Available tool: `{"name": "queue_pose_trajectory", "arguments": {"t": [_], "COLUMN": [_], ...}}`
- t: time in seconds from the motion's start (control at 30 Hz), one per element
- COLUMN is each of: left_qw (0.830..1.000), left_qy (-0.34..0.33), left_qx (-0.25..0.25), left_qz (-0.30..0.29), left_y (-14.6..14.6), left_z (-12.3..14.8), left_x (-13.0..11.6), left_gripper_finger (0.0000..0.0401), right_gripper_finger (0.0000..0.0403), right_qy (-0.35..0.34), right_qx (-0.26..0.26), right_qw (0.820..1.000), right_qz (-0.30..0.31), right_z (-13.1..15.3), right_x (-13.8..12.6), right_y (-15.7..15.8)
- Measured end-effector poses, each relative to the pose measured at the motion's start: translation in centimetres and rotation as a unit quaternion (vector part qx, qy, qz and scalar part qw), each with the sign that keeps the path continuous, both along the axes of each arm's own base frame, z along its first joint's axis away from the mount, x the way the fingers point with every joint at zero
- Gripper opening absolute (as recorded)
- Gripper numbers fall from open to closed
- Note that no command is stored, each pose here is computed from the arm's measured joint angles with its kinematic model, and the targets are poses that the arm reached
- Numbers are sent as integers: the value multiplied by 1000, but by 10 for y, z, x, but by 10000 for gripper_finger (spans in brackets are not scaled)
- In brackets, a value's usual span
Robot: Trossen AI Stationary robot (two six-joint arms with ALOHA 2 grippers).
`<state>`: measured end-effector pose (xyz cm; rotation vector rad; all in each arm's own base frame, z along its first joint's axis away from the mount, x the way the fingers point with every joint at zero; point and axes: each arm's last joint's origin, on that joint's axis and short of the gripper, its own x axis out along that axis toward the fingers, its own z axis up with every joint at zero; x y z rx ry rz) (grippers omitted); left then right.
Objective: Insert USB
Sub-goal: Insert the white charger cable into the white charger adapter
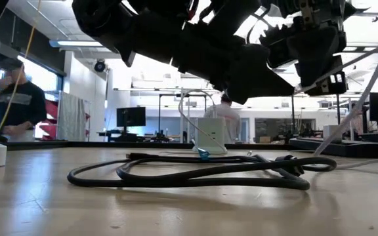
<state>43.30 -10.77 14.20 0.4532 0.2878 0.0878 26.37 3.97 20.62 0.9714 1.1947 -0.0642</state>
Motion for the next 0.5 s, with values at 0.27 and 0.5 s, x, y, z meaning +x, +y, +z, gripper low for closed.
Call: {"name": "queue_pose_trajectory", "arguments": {"t": [0.27,0.5], "left_qw": [1000,1000], "left_qy": [15,5], "left_qx": [16,12], "left_qz": [-19,19], "left_y": [-2,0], "left_z": [-4,-3], "left_x": [0,0], "left_gripper_finger": [152,151], "right_gripper_finger": [0,0], "right_qy": [-5,-40], "right_qx": [4,19], "right_qw": [1000,999], "right_qz": [-6,-21], "right_z": [0,5], "right_x": [2,9], "right_y": [0,1]}}
